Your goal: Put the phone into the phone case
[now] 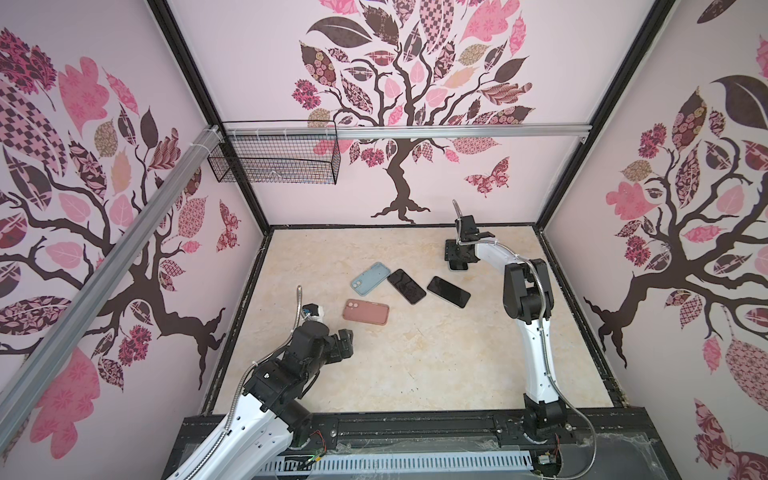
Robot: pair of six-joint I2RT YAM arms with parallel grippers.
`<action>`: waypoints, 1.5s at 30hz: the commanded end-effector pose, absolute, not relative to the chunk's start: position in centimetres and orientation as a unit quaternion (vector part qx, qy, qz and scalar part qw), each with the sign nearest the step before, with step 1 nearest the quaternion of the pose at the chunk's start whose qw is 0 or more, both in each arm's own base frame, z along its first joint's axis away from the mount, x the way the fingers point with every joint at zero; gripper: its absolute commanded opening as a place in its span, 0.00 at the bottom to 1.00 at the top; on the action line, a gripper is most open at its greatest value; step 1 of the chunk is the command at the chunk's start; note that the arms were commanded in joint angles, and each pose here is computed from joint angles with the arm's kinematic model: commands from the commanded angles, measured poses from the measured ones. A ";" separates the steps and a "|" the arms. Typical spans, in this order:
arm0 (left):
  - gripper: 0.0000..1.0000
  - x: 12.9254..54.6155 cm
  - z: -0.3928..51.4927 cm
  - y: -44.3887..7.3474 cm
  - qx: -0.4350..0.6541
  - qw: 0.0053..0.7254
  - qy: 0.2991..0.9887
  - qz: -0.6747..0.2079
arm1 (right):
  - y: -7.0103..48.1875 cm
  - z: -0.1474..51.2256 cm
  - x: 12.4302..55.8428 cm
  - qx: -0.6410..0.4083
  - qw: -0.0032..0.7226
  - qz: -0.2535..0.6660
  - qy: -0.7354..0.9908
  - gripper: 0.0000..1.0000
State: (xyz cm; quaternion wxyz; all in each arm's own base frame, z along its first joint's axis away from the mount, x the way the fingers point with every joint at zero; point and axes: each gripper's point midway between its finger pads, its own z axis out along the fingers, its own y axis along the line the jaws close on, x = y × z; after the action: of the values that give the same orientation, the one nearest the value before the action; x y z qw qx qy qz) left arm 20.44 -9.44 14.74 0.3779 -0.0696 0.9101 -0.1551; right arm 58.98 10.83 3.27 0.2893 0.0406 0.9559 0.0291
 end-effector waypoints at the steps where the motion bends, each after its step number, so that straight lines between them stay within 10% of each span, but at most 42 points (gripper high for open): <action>1: 0.94 20.9 16.7 -9.2 -0.082 0.400 0.898 -0.162 | 11.0 3.0 59.8 0.050 0.289 0.041 0.955 0.34; 23: 0.95 21.7 15.6 -9.4 -0.089 0.387 0.906 -0.147 | 11.8 5.0 58.2 0.091 0.305 0.113 0.941 0.99; 38: 0.92 27.2 16.2 -10.4 -0.073 0.389 0.916 -0.066 | 10.6 16.0 50.1 0.029 0.388 0.127 0.912 1.00; 45: 0.72 31.4 14.8 -8.7 -0.087 0.358 0.928 -0.049 | 11.0 17.1 40.5 0.041 0.392 0.191 0.899 1.00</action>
State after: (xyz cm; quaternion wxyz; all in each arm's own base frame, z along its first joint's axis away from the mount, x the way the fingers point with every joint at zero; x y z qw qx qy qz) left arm 29.21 -8.78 13.26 0.3402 -0.0932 0.9351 -0.0348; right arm 43.57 10.13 16.39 0.3854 0.0394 0.9096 0.1499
